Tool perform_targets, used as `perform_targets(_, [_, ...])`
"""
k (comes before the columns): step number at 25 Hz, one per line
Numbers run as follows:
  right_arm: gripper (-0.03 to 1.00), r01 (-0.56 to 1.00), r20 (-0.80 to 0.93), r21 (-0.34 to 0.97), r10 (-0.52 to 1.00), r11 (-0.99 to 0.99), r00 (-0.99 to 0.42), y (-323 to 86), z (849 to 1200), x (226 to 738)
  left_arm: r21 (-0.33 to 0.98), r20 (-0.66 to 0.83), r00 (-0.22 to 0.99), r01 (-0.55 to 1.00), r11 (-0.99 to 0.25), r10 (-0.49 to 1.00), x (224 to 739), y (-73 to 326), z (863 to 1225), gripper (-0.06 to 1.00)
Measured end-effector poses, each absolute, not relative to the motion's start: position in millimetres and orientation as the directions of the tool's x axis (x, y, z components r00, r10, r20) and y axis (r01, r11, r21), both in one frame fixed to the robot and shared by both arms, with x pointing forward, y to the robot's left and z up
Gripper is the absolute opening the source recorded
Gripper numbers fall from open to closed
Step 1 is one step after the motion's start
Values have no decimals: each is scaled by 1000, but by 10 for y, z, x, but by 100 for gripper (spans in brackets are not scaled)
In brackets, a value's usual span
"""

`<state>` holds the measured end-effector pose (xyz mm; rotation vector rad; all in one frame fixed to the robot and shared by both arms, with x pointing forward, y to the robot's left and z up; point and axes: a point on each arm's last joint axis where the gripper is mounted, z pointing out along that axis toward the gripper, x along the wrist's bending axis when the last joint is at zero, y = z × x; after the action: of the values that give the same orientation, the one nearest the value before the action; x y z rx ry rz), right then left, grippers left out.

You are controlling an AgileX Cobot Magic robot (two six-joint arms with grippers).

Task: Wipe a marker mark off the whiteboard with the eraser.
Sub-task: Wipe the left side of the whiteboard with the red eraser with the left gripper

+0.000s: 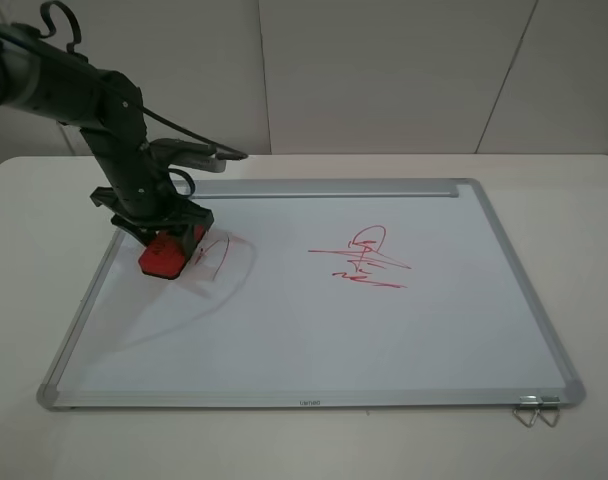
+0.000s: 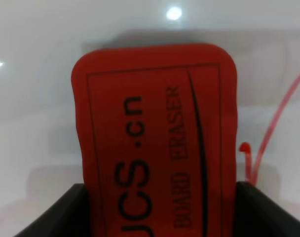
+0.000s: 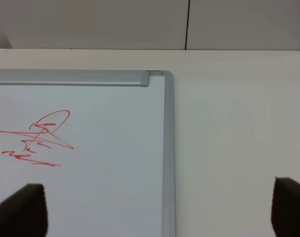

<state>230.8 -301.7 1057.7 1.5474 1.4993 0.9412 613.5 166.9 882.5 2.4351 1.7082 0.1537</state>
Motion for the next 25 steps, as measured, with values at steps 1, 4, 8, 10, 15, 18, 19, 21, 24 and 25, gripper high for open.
perform_targets(1, [83,430,-4,903,999,-11,34,-3017,10577,2308,186,-8,363,916,-355,932,6145,1606,8820,57])
perform_targets(4, [83,430,-4,903,999,-11,34,-3017,10577,2308,177,-11,421,893,-413,907,6161,1381,8807,57])
perform_targets(8, [83,430,-4,903,999,-11,34,-3017,10577,2308,188,-37,503,852,-488,863,6143,1002,8781,57])
perform_targets(10, [83,430,-4,903,999,-11,34,-3017,10577,2308,191,-58,535,835,-517,843,6117,838,8768,57])
perform_targets(15, [83,430,-4,903,999,-11,34,-3017,10577,2308,197,-82,564,817,-541,822,6077,675,8747,57])
perform_targets(18, [83,430,-4,903,999,-11,34,-3017,10577,2308,193,-90,553,826,-530,828,6093,702,8746,57])
perform_targets(19, [83,430,-4,903,999,-11,34,-3017,10577,2308,190,-97,541,834,-518,835,6100,716,8746,57])
perform_targets(21, [83,430,-4,903,999,-11,34,-3017,10577,2308,189,-104,510,853,-487,854,6123,753,8750,57])
perform_targets(24, [83,430,-4,903,999,-11,34,-3017,10577,2308,181,-110,464,879,-441,879,6119,881,8766,57])
perform_targets(25, [83,430,-4,903,999,-11,34,-3017,10577,2308,172,-106,453,885,-432,885,6103,956,8772,57])
